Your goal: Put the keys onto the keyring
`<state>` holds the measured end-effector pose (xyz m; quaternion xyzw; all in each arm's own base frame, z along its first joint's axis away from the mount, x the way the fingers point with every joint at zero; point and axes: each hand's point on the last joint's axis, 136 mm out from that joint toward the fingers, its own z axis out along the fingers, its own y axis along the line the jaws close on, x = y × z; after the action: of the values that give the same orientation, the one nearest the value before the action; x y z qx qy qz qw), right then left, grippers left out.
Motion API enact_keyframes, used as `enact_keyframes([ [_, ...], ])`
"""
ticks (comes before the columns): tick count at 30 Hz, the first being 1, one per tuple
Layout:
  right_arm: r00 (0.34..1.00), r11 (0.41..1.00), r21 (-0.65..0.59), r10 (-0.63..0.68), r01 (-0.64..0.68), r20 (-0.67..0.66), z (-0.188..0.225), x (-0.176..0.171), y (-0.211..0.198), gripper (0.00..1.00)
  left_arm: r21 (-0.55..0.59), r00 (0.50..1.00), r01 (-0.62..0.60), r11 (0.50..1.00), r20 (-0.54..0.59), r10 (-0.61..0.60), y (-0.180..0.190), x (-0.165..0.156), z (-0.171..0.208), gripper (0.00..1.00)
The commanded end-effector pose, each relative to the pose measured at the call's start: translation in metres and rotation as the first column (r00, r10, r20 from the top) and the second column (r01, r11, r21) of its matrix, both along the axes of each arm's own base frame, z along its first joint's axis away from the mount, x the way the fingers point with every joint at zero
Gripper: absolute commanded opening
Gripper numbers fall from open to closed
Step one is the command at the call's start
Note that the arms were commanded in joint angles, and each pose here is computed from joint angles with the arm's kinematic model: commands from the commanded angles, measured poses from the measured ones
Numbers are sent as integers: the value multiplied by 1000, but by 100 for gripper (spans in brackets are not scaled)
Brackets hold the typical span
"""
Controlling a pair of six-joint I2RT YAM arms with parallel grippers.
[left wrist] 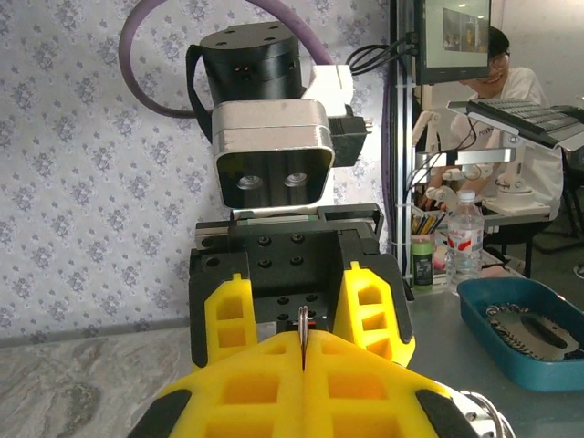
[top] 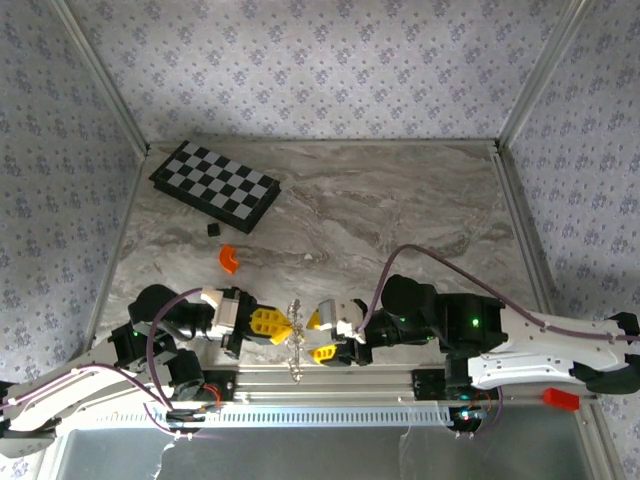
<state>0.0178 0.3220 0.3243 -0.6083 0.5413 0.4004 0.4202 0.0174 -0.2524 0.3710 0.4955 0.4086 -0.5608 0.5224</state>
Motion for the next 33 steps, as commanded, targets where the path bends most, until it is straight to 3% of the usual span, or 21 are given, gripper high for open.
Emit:
enact_keyframes([
  [1,1000,998,66,-6,6,-2,12,0,6,44,-94,999,-12,996,32,15,8,-2,26,0],
  [22,1000,989,148,-1,6,-31,11,3,18,31,-86,1000,25,996,20,-24,4,-5,22,0],
  [33,999,985,167,-31,35,-29,15,8,13,13,-78,999,33,996,20,-31,6,-7,21,0],
])
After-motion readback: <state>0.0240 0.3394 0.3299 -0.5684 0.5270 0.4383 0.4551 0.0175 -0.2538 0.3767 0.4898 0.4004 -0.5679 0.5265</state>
